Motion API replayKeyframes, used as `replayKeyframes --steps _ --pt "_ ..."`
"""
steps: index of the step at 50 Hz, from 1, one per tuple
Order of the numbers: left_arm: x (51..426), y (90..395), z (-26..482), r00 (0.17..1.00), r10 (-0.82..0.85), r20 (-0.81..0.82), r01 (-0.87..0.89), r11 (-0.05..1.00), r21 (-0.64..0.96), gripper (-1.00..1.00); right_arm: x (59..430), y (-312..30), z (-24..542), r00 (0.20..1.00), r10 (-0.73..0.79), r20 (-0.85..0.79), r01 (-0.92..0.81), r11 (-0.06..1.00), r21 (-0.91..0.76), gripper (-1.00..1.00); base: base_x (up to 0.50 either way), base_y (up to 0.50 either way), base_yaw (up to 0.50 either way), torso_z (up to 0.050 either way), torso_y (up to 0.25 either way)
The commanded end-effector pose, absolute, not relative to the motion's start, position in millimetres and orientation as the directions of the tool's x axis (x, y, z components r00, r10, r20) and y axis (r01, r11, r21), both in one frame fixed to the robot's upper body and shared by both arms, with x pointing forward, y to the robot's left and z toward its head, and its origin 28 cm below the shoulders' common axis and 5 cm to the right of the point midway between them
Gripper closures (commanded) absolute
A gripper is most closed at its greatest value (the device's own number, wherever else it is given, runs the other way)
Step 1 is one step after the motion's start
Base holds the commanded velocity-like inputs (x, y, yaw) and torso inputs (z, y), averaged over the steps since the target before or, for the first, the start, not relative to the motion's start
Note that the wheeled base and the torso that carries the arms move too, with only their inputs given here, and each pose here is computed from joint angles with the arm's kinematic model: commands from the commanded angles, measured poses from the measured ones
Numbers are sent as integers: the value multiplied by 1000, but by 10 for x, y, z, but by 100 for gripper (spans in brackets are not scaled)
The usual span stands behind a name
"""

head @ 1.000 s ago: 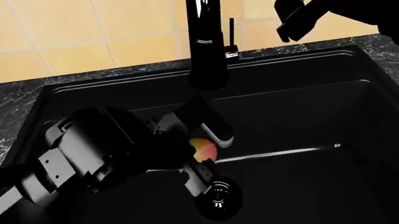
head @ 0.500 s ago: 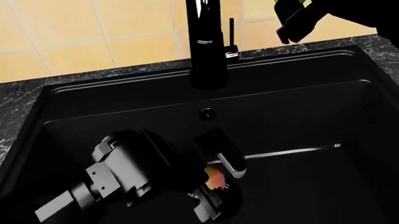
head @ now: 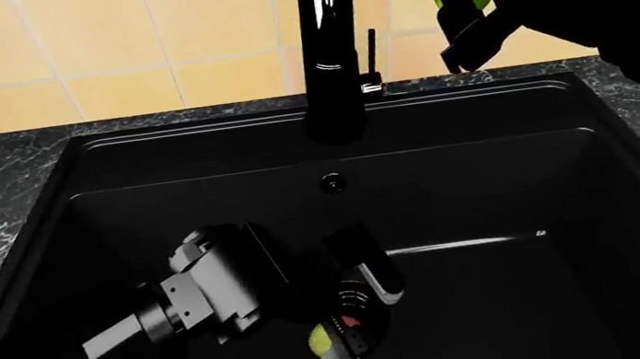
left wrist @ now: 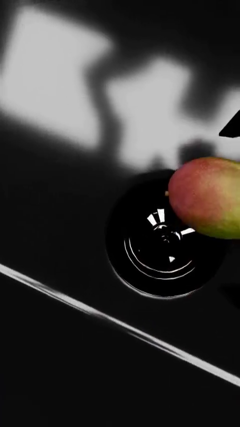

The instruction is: Pick up the fruits and vegetables and place them in the sink. Turn on the sink faucet to wash them. Then turn the sink off and put them in the tray.

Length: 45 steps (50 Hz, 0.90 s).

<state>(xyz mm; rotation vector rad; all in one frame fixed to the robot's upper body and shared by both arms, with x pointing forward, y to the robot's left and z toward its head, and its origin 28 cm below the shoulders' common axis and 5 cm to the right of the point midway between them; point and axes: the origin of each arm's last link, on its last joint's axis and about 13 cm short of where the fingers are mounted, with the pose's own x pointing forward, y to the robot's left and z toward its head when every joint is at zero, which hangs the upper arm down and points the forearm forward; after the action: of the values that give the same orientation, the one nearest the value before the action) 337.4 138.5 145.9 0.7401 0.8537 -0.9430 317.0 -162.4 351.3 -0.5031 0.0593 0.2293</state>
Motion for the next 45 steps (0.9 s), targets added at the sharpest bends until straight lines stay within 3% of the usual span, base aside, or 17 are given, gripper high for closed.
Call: replayKeyframes --steps 1,17,21,27,45 --pt "3372 1376 1467 332 -397 -856 902 400 164 -100 3175 -1630 3515 974 199 -109 -227 849 -477 100 0 0 0 0 0" --pt "3304 1544 1916 501 -470 -726 827 509 241 -100 3148 -1646 3496 971 196 -134 -237 839 -490 100 0 0 0 0 1" --pt "3326 1622 2087 596 -457 -660 759 588 279 -100 3148 -1629 3415 961 202 -189 -272 819 -506 100 0 0 0 0 0" --pt "3279 1728 2327 670 -469 -576 703 650 288 -100 3158 -1670 3386 961 188 -202 -266 822 -504 100 0 0 0 0 0" --pt "3296 2084 2927 891 -297 -344 400 871 283 -100 3217 -1683 3266 951 195 -240 -290 830 -477 100 0 0 0 1 0"
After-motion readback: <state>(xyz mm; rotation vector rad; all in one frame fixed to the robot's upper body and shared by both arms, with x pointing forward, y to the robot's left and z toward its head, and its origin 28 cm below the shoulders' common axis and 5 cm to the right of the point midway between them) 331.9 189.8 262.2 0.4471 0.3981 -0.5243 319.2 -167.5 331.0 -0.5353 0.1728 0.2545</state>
